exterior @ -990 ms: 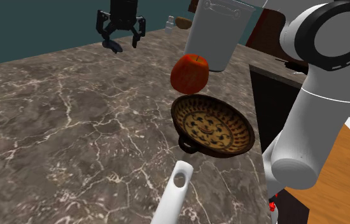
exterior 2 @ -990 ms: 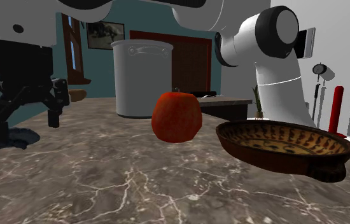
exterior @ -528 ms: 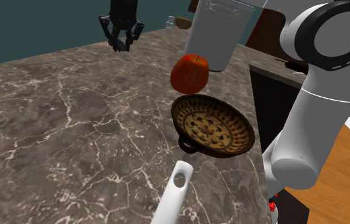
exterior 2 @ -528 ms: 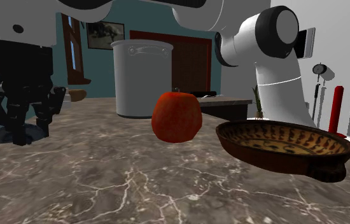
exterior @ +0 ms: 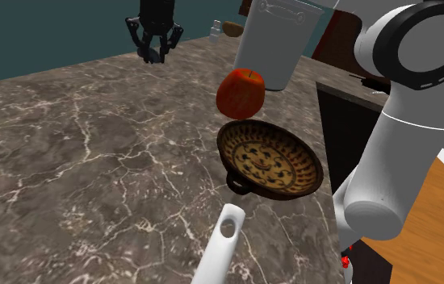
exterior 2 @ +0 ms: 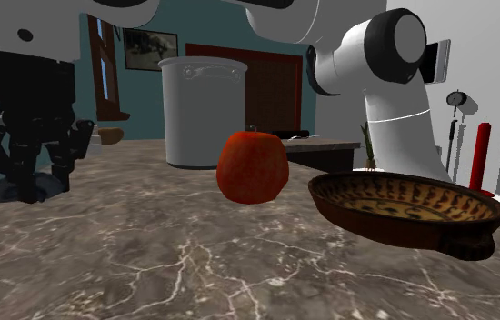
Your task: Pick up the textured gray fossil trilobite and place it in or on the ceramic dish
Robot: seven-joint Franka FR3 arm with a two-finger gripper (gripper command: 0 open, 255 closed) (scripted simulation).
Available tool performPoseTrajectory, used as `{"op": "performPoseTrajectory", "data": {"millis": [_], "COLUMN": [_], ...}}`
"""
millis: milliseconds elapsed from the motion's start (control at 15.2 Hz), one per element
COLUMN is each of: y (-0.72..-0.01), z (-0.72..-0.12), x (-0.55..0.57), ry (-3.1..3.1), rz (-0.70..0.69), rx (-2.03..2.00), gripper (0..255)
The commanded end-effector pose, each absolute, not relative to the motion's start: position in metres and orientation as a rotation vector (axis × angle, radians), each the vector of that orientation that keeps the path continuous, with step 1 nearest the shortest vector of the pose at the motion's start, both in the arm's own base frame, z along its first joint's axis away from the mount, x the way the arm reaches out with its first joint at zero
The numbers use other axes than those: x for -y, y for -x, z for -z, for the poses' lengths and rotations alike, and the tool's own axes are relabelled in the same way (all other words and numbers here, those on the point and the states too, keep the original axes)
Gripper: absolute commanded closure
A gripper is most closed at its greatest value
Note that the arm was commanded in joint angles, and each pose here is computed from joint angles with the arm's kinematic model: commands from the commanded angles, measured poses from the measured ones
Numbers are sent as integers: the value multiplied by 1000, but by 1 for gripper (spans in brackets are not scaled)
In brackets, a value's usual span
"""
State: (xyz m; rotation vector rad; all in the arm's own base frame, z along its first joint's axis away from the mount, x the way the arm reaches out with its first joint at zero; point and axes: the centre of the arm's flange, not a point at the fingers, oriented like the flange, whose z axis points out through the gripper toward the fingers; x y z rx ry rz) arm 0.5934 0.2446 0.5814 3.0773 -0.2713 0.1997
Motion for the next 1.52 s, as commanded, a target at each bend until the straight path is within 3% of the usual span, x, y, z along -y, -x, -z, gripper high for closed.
{"op": "performPoseTrajectory", "data": {"millis": [0, 1320, 1452], "y": [-593, -593, -567], "z": [-591, -695, -695], "x": [-245, -245, -247], "ry": [-3077, -3077, -3077], "rz": [-200, -200, -200], "rx": [271, 271, 271], "gripper": [255, 255, 255]}}
